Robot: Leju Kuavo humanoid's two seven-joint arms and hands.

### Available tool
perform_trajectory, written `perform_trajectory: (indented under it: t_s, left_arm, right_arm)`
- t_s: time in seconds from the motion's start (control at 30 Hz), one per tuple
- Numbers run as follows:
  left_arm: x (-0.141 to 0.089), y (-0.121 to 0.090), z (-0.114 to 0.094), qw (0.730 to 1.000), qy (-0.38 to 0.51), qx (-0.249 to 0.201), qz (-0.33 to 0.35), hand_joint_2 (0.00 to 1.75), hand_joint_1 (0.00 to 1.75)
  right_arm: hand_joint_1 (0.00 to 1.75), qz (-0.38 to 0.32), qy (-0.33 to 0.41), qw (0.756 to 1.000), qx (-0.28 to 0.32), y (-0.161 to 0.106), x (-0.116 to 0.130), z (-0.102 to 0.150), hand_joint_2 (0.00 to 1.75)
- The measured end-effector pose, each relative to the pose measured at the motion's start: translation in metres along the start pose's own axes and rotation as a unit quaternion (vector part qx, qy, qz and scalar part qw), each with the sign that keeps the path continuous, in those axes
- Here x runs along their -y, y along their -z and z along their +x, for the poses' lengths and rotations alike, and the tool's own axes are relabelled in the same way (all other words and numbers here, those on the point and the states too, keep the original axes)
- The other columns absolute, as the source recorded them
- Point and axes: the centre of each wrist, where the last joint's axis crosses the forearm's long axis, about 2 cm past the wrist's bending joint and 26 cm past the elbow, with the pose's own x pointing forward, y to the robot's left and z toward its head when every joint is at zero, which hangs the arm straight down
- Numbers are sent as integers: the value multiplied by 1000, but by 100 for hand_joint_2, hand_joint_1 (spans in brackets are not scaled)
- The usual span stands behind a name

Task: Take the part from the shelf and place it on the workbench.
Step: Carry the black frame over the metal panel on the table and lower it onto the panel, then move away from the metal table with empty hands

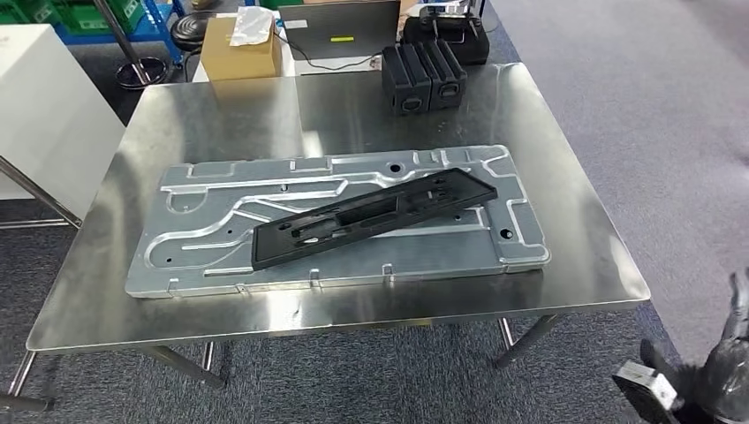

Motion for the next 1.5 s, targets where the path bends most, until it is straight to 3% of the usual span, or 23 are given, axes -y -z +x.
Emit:
perform_trajectory:
  t_s: [0.13,0.33,0.43,0.5,0.57,0.7,0.77,0.87,0.93,1.1,1.33,1.5]
  left_arm:
    - [0,0,0,1000,-1,0,1,0,0]
    - [4,2,3,1000,-4,3,-2,0,0]
    - [7,0,1,1000,-5,-1,-4,0,0]
    - [8,-1,-1,1000,-4,-5,-5,0,0]
    - [8,-3,-3,1000,-2,-9,-7,0,0]
    - [11,-2,-3,1000,6,-14,-16,0,0]
    - [13,-2,-2,1000,11,-16,-23,0,0]
    - [15,-1,-1,999,18,-21,-36,0,0]
    - [15,-2,-3,999,22,-25,-40,0,0]
    - [17,-3,-3,998,32,-31,-54,0,0]
    - [22,0,2,995,51,-31,-74,0,0]
    - [25,-1,0,994,60,-41,-85,0,0]
  right_arm:
    - [0,29,-33,996,-71,-31,3,-25,0]
    - [0,57,-61,989,-125,-54,0,-42,0]
    - [0,108,-96,968,-204,-94,-4,-62,0]
    - [0,149,-110,939,-289,-130,-10,-70,0]
    - [0,208,-108,891,-389,-164,-20,-66,0]
    - [0,343,-66,764,-543,-208,-45,-39,0]
    - [0,420,-28,685,-595,-220,-58,-23,0]
    - [0,534,29,545,-646,-237,-72,5,0]
    - [0,574,51,493,-651,-246,-78,22,0]
    - [0,625,80,452,-631,-253,-86,42,0]
    - [0,647,123,479,-580,-248,-97,55,0]
    - [0,665,110,457,-580,-249,-98,58,0]
